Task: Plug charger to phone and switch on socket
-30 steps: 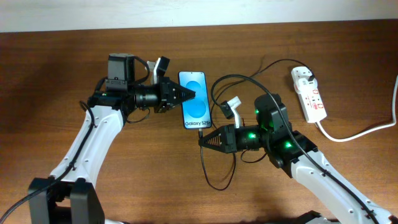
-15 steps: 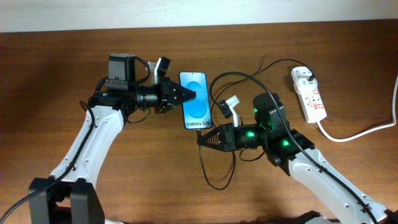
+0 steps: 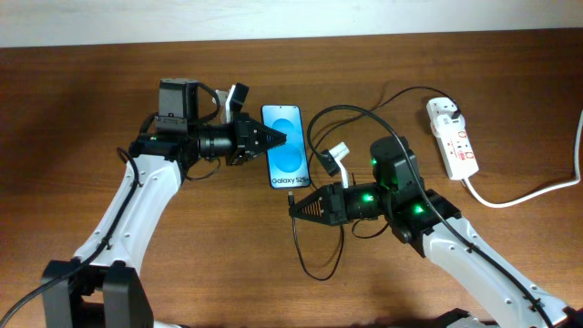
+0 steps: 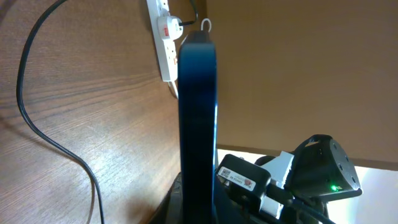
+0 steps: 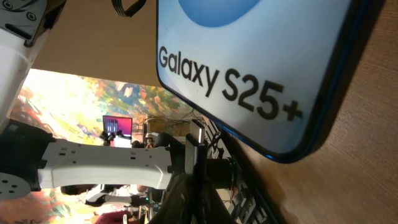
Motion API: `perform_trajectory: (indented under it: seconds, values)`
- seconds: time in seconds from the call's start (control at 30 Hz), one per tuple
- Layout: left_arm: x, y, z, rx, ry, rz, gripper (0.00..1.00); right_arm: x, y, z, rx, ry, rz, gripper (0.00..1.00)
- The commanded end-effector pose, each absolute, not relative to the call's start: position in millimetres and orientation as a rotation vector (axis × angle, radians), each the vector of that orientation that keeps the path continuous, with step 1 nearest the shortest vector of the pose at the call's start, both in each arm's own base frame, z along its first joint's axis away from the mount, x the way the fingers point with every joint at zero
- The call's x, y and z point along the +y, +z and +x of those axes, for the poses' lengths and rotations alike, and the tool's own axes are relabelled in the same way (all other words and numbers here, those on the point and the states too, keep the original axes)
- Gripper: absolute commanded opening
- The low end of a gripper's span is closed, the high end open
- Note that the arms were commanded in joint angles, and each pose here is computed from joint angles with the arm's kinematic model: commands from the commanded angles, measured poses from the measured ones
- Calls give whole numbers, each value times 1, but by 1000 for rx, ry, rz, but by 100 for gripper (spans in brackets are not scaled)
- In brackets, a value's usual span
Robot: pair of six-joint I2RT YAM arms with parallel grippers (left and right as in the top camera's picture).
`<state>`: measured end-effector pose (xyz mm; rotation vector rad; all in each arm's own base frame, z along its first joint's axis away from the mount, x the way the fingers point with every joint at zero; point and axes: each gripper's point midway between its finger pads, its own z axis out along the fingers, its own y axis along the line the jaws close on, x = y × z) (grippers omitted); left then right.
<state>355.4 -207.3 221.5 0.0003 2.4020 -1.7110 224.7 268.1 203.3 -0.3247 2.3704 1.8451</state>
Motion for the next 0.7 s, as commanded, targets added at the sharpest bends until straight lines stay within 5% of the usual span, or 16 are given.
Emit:
perform_trajectory:
  seconds: [0.0,0.67]
  values:
    - [-209,234,352,2368,-1728,51,0,270,205,224,2354,1843,-359,4]
    - [-210,234,349,2372,-1744,52,0,269,204,231,2348,1807,-328,4]
